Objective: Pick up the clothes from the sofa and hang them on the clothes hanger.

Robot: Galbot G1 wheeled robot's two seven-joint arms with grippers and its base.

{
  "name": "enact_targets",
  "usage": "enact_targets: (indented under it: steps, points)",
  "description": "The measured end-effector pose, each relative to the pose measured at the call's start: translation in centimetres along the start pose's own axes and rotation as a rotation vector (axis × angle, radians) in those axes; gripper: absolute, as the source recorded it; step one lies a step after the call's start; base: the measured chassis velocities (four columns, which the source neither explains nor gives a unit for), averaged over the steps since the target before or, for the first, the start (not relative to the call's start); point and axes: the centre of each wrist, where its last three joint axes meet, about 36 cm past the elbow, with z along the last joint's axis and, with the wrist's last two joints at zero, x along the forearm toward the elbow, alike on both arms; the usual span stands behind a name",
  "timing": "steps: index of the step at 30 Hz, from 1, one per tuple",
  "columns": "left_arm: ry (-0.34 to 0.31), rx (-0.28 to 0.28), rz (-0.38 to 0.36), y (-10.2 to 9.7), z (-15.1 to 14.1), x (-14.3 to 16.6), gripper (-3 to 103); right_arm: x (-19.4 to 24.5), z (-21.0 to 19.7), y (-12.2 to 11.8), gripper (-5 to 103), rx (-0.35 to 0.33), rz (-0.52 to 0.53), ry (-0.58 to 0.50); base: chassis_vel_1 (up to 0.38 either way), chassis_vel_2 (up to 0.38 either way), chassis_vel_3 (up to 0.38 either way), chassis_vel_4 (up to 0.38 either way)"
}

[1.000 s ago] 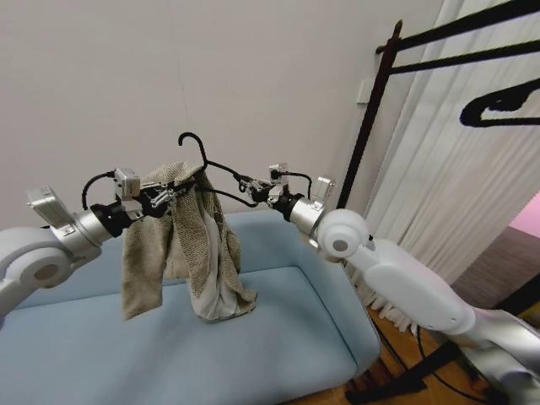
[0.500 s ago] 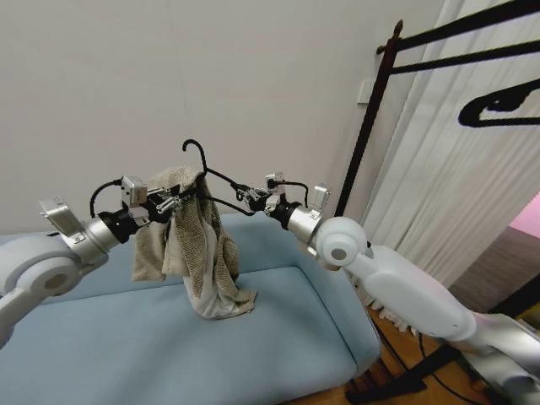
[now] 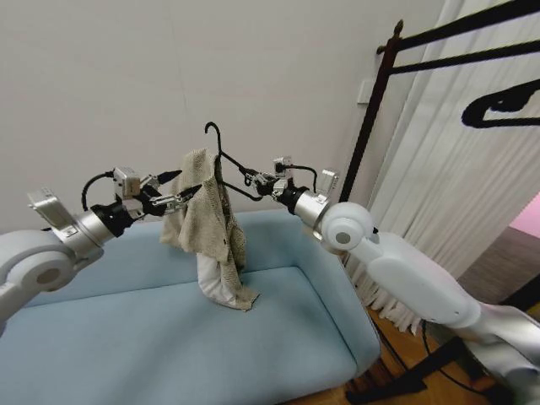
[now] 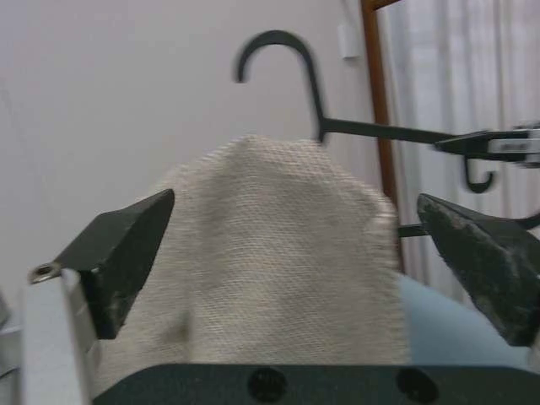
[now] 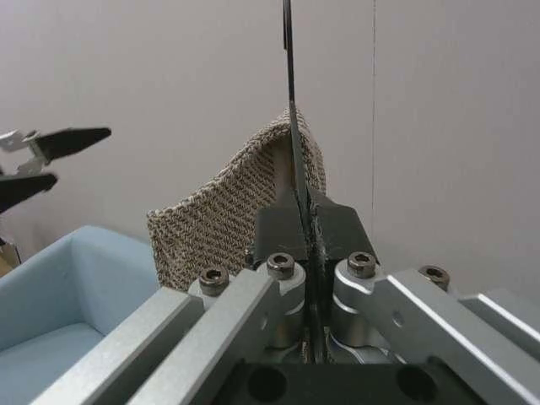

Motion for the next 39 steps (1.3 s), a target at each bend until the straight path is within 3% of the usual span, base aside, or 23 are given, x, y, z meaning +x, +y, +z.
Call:
enact_targets:
  steps: [1, 5, 6, 9, 14, 16, 19, 22, 24, 27, 28, 30, 39]
  points:
    - [0.014, -0.009, -0.021, 1.1, -0.1, 0.1, 97, 0.2, 0.1, -0.2, 2, 0.009, -0.005, 0.004, 0.0, 0.0, 0.0, 0.0]
    - [0.082, -0.056, -0.025, 5.0, -1.1, 0.6, 100, 0.7, 0.3, -1.0, 2, 0.042, -0.044, 0.015, 0.0, 0.0, 0.0, 0.0]
    - [0.082, -0.056, -0.025, 5.0, -1.1, 0.6, 100, 0.7, 0.3, -1.0, 2, 0.042, -0.044, 0.015, 0.0, 0.0, 0.0, 0.0]
    - [0.146, -0.091, 0.019, 7.9, -2.2, 1.2, 100, 1.2, 0.2, -2.1, 2, 0.068, -0.093, 0.021, 0.0, 0.0, 0.0, 0.0]
    - [0.209, -0.115, 0.08, 10.9, -3.4, 2.0, 100, 1.6, -0.4, -4.0, 2, 0.083, -0.19, 0.042, 0.0, 0.0, 0.0, 0.0]
    - [0.212, -0.11, 0.09, 11.1, -3.6, 2.0, 100, 1.7, -0.4, -4.2, 2, 0.084, -0.203, 0.046, 0.0, 0.0, 0.0, 0.0]
    - [0.236, -0.072, 0.184, 11.6, -4.8, 2.0, 100, 1.7, -0.3, -4.6, 2, 0.103, -0.257, 0.061, 0.0, 0.0, 0.0, 0.0]
    - [0.253, -0.066, 0.224, 11.8, -5.3, 2.1, 100, 1.7, 0.0, -4.5, 2, 0.109, -0.276, 0.067, 0.0, 0.0, 0.0, 0.0]
    - [0.275, -0.05, 0.295, 12.0, -5.8, 2.0, 100, 1.8, 0.4, -3.9, 2, 0.11, -0.313, 0.073, 0.0, 0.0, 0.0, 0.0]
    - [0.284, -0.035, 0.33, 12.1, -6.1, 2.0, 100, 1.9, 0.6, -3.5, 2, 0.11, -0.335, 0.076, 0.0, 0.0, 0.0, 0.0]
    - [0.298, -0.008, 0.391, 12.2, -6.7, 1.9, 100, 2.1, 0.7, -2.8, 2, 0.111, -0.37, 0.08, 0.0, 0.0, 0.0, 0.0]
    - [0.321, 0.001, 0.438, 12.3, -7.3, 1.8, 100, 2.3, 0.5, -2.0, 2, 0.113, -0.401, 0.087, 0.0, 0.0, 0.0, 0.0]
    - [0.373, 0.0, 0.487, 11.4, -6.2, 1.4, 100, 2.6, -0.5, -0.9, 2, 0.107, -0.422, 0.096, 0.0, 0.0, 0.0, 0.0]
